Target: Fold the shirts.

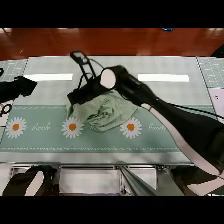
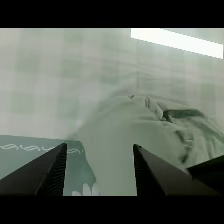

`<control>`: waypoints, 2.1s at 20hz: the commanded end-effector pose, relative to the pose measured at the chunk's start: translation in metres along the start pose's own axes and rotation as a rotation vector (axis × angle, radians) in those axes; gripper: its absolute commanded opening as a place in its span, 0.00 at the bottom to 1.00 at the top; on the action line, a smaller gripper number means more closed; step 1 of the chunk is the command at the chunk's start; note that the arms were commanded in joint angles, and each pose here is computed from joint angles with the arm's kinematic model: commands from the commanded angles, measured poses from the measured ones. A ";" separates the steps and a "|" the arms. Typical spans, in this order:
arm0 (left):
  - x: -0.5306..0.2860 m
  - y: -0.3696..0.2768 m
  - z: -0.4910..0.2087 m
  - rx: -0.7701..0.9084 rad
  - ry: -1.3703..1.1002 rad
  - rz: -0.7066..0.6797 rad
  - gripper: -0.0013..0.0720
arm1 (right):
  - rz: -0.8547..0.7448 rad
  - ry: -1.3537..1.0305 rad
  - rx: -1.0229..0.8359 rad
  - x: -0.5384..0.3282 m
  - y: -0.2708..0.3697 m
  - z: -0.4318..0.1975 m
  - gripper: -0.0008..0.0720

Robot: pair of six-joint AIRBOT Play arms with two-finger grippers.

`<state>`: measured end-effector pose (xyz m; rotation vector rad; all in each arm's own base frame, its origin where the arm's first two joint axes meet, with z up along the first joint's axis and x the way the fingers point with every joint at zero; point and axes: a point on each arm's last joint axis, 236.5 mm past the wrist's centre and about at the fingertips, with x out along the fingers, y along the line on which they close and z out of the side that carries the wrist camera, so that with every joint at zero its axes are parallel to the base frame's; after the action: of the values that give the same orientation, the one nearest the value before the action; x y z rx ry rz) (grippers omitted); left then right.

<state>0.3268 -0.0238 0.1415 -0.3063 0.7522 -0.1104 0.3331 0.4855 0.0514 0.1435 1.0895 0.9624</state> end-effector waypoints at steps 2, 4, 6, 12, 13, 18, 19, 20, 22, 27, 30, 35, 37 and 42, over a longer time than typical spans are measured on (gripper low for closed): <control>0.016 0.005 -0.027 -0.009 0.101 0.003 0.71 | 0.055 0.000 0.150 0.004 -0.029 0.013 0.58; 0.021 0.018 -0.034 -0.040 0.144 0.026 0.71 | 0.012 -0.055 0.213 -0.067 -0.077 0.045 0.58; 0.024 0.035 -0.057 -0.115 0.257 0.043 0.71 | -0.138 -0.112 0.289 -0.155 -0.147 0.055 0.58; 0.059 0.016 -0.160 -0.420 0.605 -0.232 0.71 | -0.456 -0.113 0.621 -0.280 -0.280 -0.091 0.57; 0.065 0.017 -0.177 -0.444 0.634 -0.235 0.71 | -0.471 -0.118 0.669 -0.283 -0.286 -0.121 0.57; 0.099 0.036 -0.188 -0.503 0.606 -0.218 0.71 | -0.405 -0.117 0.786 -0.258 -0.271 -0.211 0.57; 0.106 0.034 -0.184 -0.520 0.589 -0.240 0.71 | -0.377 -0.098 0.810 -0.246 -0.264 -0.222 0.57; 0.114 0.033 -0.181 -0.529 0.567 -0.255 0.71 | -0.353 -0.083 0.829 -0.234 -0.259 -0.231 0.57; 0.132 0.040 -0.173 -0.558 0.506 -0.239 0.71 | -0.320 -0.083 0.833 -0.214 -0.250 -0.234 0.57; 0.157 0.049 -0.161 -0.473 0.403 -0.166 0.19 | -0.222 -0.100 0.796 -0.164 -0.212 -0.211 0.57; 0.160 0.040 -0.154 -0.405 0.388 -0.184 0.04 | -0.144 -0.048 0.848 -0.126 -0.196 -0.212 0.57; 0.159 0.037 -0.141 -0.383 0.373 -0.201 0.04 | -0.093 -0.049 0.902 -0.095 -0.202 -0.194 0.57; 0.158 0.037 -0.140 -0.381 0.370 -0.202 0.04 | -0.092 -0.054 0.896 -0.092 -0.205 -0.184 0.57; 0.159 0.037 -0.139 -0.380 0.369 -0.203 0.04 | -0.079 -0.020 0.904 -0.078 -0.213 -0.173 0.57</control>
<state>0.3453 -0.0546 -0.0704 -0.7418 1.1113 -0.2180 0.3020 0.2349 -0.0905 0.8245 1.4189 0.3309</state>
